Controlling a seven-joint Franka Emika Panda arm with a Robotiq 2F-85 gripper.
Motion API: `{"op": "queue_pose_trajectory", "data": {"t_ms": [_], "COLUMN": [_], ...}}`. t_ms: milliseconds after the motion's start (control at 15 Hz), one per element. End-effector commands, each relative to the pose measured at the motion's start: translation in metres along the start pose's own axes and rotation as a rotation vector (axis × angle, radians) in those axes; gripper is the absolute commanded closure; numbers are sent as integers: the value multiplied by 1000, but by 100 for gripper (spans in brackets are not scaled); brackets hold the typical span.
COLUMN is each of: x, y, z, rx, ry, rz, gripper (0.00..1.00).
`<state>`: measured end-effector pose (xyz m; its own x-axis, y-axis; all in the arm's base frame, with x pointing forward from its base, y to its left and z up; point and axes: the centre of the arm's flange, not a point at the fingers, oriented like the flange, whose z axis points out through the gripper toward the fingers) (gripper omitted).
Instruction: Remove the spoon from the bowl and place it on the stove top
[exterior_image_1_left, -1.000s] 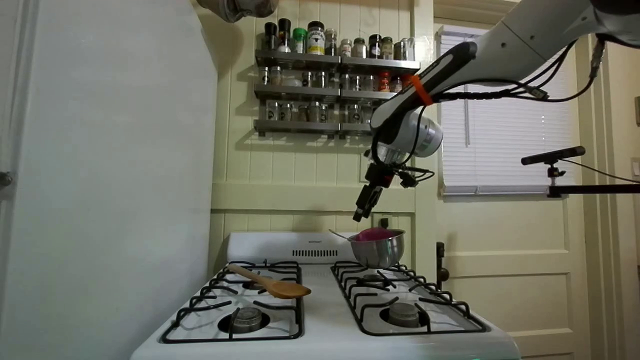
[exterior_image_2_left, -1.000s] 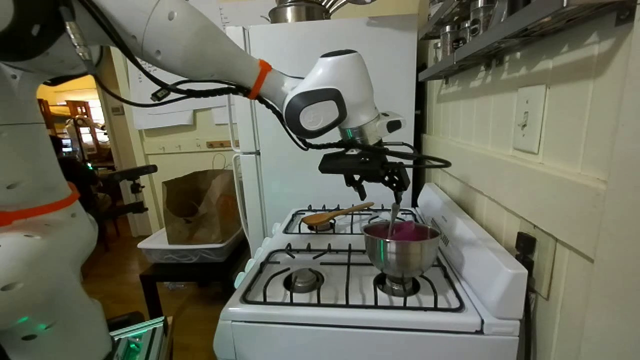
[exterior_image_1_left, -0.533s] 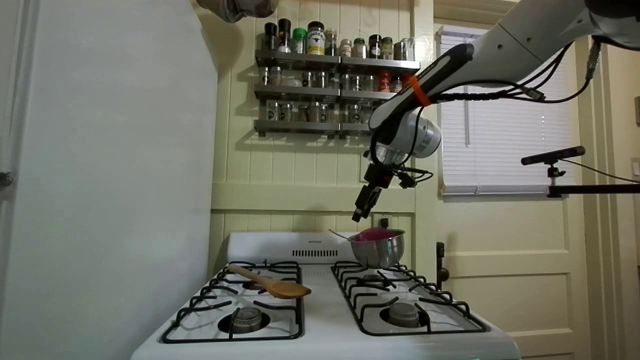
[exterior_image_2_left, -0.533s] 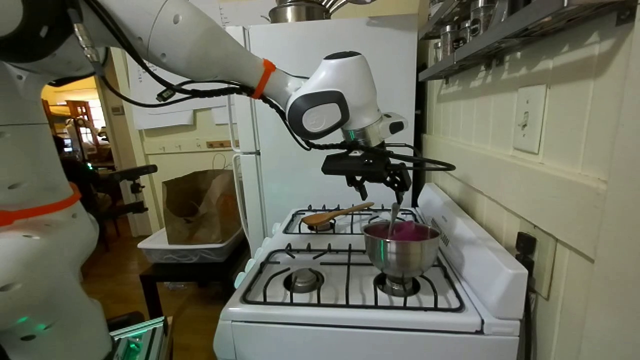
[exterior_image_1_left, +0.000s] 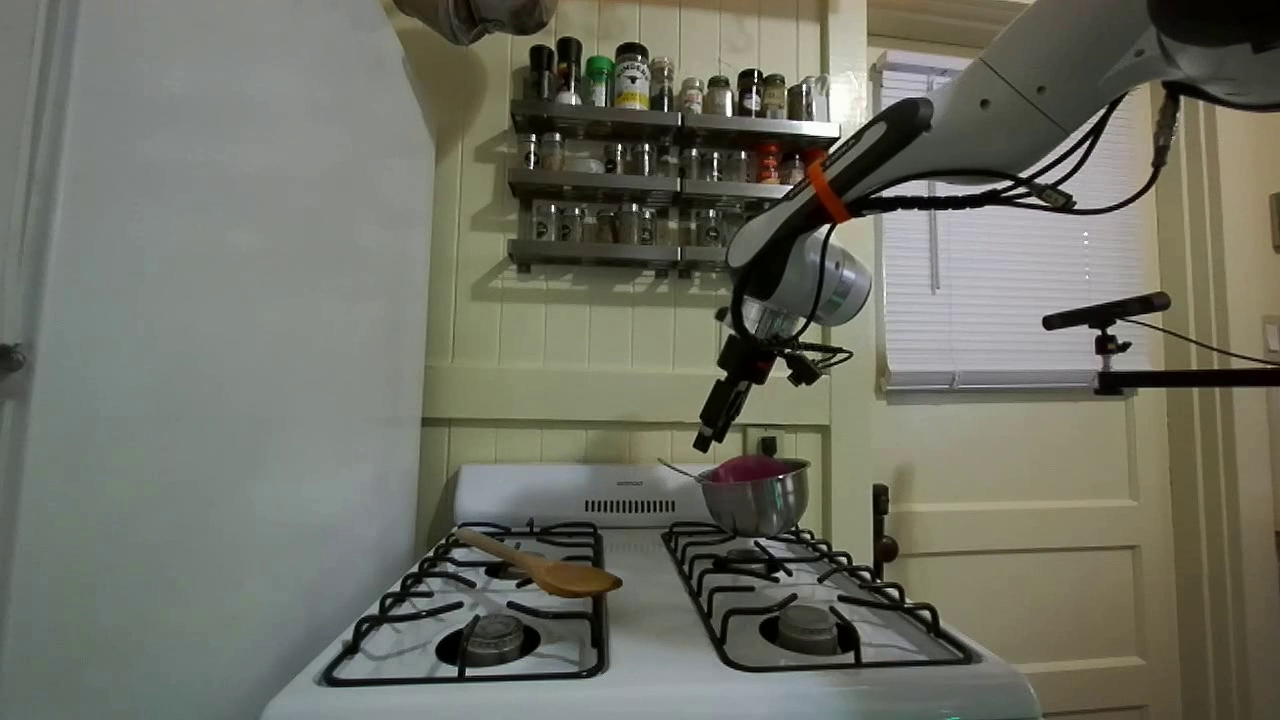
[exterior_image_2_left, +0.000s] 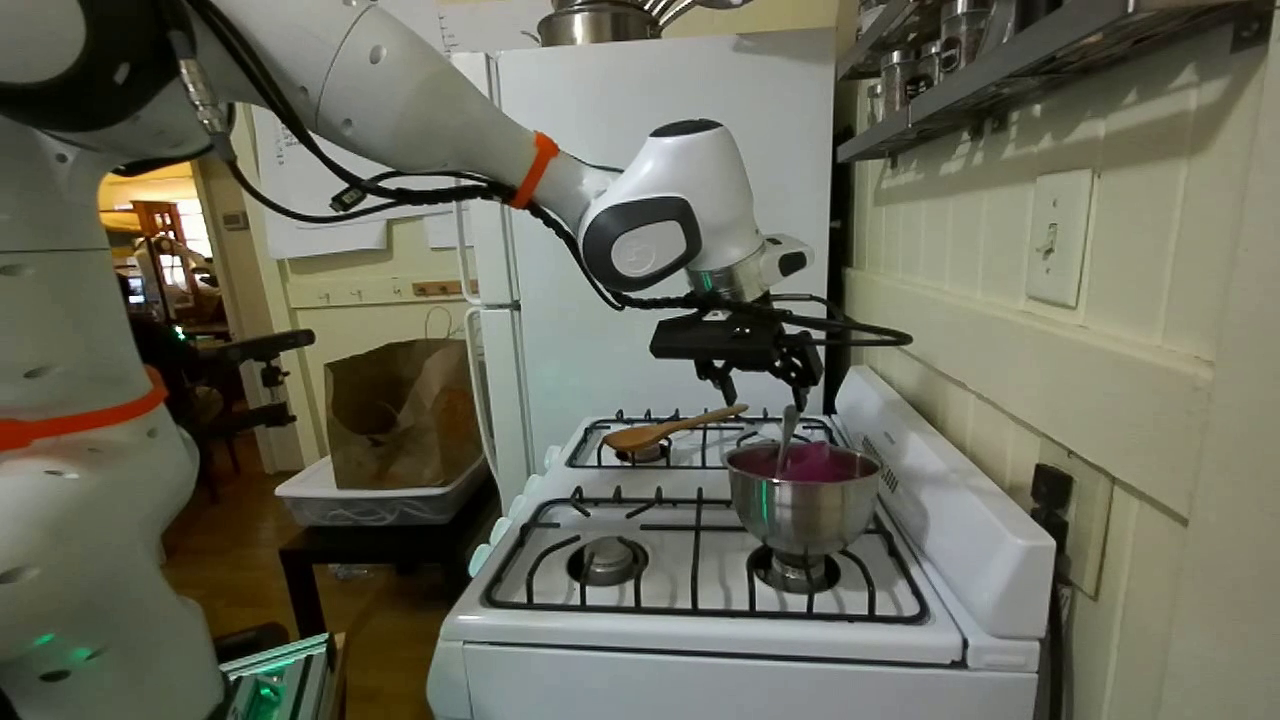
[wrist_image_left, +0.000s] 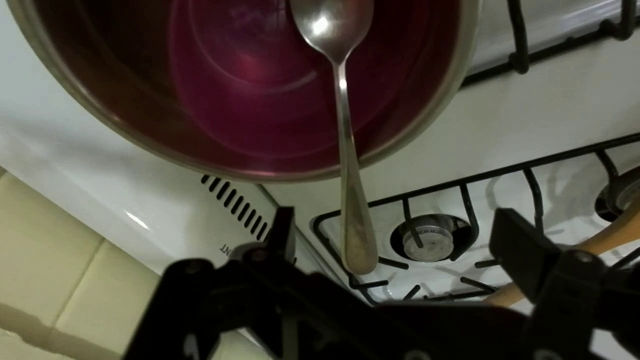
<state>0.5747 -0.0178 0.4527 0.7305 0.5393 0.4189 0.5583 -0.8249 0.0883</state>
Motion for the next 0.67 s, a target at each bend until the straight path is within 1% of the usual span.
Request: {"op": "queue_pose_trajectory", "data": {"t_ms": [0,267,333,600], "x": [2,-1,-2,-5], "y": [5,9,10,14], "z": [16,28,30,37], "rx": [-9,-21,-18,-6], "ry": [28,45,56,79], "rz": [-33,-57,-61,-65], "gripper": [0,0,2,40]}}
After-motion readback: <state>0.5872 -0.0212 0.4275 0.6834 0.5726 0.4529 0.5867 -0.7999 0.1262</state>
